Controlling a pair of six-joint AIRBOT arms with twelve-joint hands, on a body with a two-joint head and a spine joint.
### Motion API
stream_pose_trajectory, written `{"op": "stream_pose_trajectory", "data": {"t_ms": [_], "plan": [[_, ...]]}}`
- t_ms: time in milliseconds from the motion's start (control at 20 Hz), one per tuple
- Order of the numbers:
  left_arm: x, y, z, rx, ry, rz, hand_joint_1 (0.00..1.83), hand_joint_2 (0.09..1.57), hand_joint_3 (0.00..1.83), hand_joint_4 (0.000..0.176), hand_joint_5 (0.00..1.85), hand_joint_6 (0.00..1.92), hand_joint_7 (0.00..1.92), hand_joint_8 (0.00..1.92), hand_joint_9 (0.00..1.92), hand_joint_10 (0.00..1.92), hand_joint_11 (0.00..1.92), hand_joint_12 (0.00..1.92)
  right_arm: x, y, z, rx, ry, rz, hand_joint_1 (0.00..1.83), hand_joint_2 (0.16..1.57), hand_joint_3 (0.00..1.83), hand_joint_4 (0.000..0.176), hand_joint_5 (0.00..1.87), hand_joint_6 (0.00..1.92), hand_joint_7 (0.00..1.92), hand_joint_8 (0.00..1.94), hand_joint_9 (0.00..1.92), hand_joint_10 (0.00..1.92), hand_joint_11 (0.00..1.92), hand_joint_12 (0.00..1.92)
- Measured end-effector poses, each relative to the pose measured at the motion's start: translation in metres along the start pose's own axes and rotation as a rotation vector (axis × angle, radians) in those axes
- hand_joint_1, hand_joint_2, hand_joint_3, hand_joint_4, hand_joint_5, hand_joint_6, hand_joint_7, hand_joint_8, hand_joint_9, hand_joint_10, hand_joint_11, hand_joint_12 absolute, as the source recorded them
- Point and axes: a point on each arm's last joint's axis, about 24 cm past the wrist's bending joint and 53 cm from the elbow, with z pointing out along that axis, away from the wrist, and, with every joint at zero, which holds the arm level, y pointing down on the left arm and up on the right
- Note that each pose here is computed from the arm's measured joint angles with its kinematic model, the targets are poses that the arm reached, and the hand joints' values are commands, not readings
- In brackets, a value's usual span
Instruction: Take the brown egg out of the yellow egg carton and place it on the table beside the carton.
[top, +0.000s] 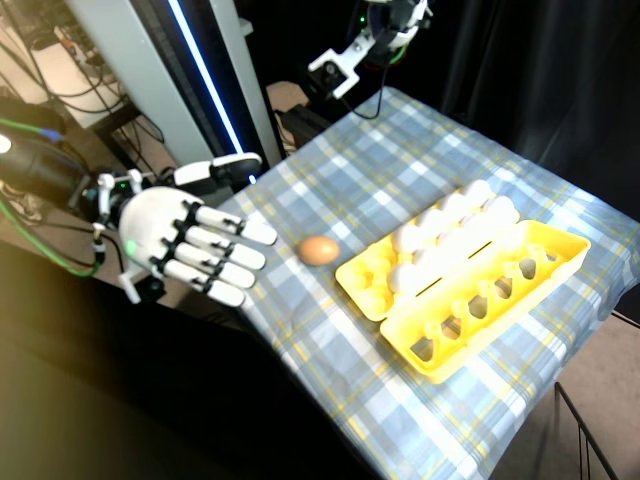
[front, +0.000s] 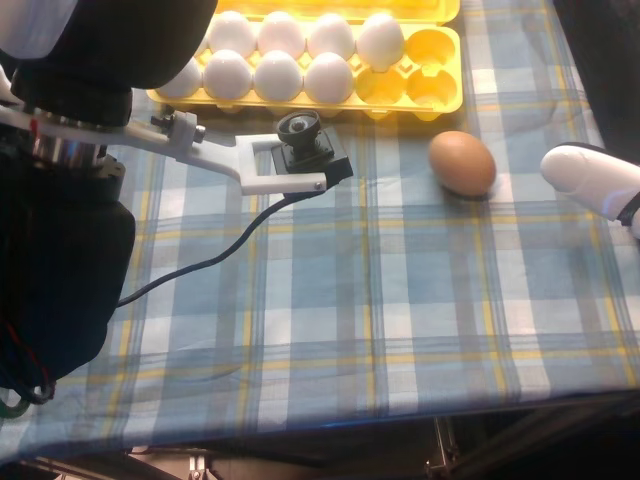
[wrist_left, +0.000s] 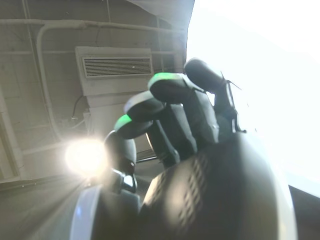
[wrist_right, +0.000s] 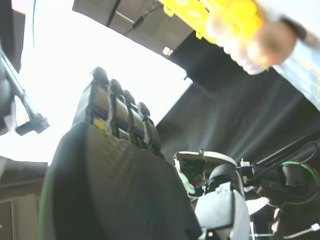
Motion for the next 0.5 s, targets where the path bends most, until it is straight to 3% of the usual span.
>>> {"op": "stream_pose_trajectory", "data": {"t_ms": [100, 300, 500], "plan": [[0.0, 0.0, 0.0, 0.001, 0.002, 0.0, 0.26, 1.49, 0.0, 0.0, 0.87, 1.92, 0.89, 1.92, 0.58, 1.92, 0.1, 1.87, 0.002, -0.003, -0.001, 0.012, -0.006, 0.009, 0.0, 0.85, 0.0, 0.021, 0.0, 0.0, 0.0, 0.0, 0.0, 0.0, 0.0, 0.0], [0.0, 0.0, 0.0, 0.0, 0.001, 0.0, 0.4, 1.46, 0.0, 0.0, 0.85, 1.92, 0.87, 1.92, 0.62, 1.92, 0.13, 1.91, 0.014, -0.003, -0.005, 0.016, 0.009, 0.034, 0.0, 0.84, 0.0, 0.029, 0.0, 0.0, 0.0, 0.0, 0.0, 0.0, 0.0, 0.0], [0.001, 0.0, 0.0, 0.0, 0.001, -0.001, 0.28, 1.47, 0.0, 0.0, 0.94, 1.92, 0.91, 1.92, 0.59, 1.92, 0.1, 1.82, 0.014, -0.005, -0.005, 0.022, 0.004, 0.042, 0.0, 0.83, 0.0, 0.048, 0.0, 0.0, 0.0, 0.0, 0.0, 0.0, 0.0, 0.0]]}}
